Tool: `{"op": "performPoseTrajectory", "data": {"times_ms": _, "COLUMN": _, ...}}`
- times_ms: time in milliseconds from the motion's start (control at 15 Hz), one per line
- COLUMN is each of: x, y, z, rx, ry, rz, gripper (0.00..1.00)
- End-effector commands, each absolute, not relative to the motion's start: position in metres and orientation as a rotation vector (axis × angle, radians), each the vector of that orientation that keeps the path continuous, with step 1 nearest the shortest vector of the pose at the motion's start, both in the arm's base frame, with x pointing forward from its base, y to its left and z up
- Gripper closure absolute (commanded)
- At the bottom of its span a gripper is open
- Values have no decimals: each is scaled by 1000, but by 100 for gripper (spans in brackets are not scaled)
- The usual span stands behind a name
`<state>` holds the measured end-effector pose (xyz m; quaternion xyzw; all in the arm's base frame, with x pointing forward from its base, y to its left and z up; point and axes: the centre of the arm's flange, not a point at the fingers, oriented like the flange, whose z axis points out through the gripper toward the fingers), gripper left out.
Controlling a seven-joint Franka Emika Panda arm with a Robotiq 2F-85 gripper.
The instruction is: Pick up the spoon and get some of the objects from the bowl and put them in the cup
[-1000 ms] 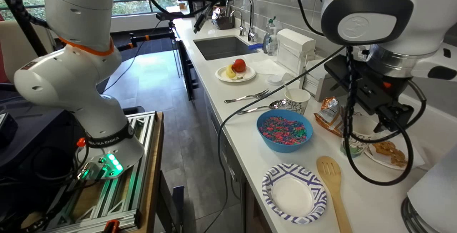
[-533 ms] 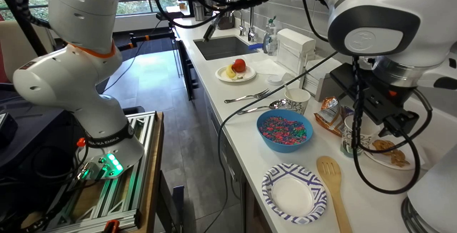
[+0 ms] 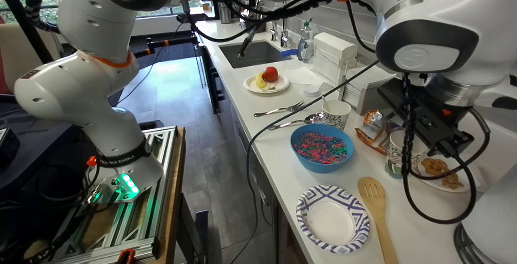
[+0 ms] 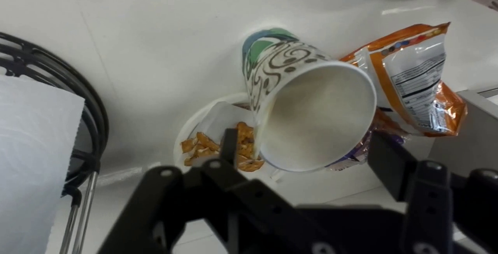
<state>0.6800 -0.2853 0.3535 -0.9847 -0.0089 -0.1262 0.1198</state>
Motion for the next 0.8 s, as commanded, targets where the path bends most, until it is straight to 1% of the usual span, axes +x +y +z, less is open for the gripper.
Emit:
{"op": "performPoseTrajectory", "data": {"times_ms": 0, "x": 690, "y": -289, "z": 346, "rx": -2846, "ry": -49, "rz": -378, "gripper": 14}}
{"op": "performPoseTrajectory", "data": {"times_ms": 267, "x": 690, "y": -286, "z": 344, "rx": -2835, "ry": -55, "rz": -368, "gripper": 17}}
{"op": "performPoseTrajectory", "data": {"times_ms": 333, "x": 689, "y": -285, "z": 344, "rx": -2835, "ry": -57, "rz": -368, "gripper": 21}}
{"op": "performPoseTrajectory", "data": {"times_ms": 467, "x": 689, "y": -282, "z": 345, "rx": -2833, "ry": -61, "rz": -364, "gripper": 25}}
{"op": "performPoseTrajectory", "data": {"times_ms": 533, "x": 688, "y": -280, "z": 345, "rx": -2835, "ry": -63, "rz": -364, "gripper": 30}}
{"op": "performPoseTrajectory", "data": {"times_ms": 600, "x": 688, "y": -279, "z": 346, "rx": -2833, "ry": -61, "rz": -364, "gripper": 29}}
{"op": "performPoseTrajectory", "data": {"times_ms": 667, "x": 687, "y": -278, "z": 348, "rx": -2832, "ry": -54, "rz": -361, "gripper": 32}}
{"op": "performPoseTrajectory", "data": {"times_ms": 733, "x": 686, "y": -277, "z": 349, "rx": -2835, "ry": -53, "rz": -364, "gripper": 30}}
